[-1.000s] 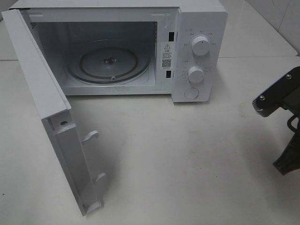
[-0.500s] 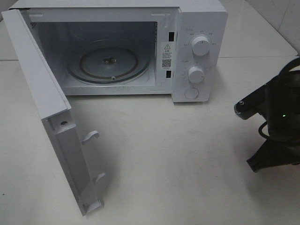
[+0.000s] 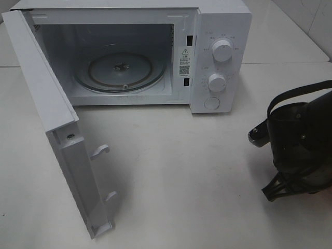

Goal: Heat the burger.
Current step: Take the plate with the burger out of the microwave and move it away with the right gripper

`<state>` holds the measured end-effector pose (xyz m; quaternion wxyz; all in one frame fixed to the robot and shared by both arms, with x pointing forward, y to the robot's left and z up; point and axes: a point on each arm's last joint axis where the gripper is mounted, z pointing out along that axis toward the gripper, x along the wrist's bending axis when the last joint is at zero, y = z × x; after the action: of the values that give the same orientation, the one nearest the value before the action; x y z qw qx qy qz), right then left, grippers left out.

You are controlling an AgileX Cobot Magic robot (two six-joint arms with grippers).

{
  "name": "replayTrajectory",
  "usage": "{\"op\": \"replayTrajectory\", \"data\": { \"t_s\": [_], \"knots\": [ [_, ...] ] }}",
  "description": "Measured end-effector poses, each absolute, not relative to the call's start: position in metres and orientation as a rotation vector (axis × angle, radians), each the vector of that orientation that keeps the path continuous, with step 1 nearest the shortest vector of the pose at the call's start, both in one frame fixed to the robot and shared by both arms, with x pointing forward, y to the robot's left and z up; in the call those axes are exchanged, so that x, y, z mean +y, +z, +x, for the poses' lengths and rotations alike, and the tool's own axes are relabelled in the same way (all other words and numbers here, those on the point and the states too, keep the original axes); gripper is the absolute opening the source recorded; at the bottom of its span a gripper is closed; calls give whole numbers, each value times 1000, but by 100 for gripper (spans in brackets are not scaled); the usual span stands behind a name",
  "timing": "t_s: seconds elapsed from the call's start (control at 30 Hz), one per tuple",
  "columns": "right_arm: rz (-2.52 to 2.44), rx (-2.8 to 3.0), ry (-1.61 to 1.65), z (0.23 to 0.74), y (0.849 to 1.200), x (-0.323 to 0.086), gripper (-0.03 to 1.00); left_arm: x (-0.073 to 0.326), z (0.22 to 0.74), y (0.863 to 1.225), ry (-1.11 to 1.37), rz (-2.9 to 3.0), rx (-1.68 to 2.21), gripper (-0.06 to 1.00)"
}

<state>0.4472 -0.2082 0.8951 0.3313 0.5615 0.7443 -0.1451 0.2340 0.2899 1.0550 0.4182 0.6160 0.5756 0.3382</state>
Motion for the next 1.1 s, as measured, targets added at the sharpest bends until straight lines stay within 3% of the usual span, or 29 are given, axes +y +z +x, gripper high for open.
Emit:
{"op": "replayTrajectory", "data": {
  "t_s": [0.83,1.0,1.07,1.1],
  "knots": [
    [1557,1914,-479,467,859,-241,13,290,234,1055,848,1545,1444,98],
    [1550,1911,-486,468,859,-242,18,290,234,1055,848,1545,1444,98],
    [1544,1911,-493,468,860,-242,29,290,234,1055,848,1545,1444,98],
    [1544,1911,-493,468,860,-242,29,290,234,1055,848,1545,1444,98]
  ]
}}
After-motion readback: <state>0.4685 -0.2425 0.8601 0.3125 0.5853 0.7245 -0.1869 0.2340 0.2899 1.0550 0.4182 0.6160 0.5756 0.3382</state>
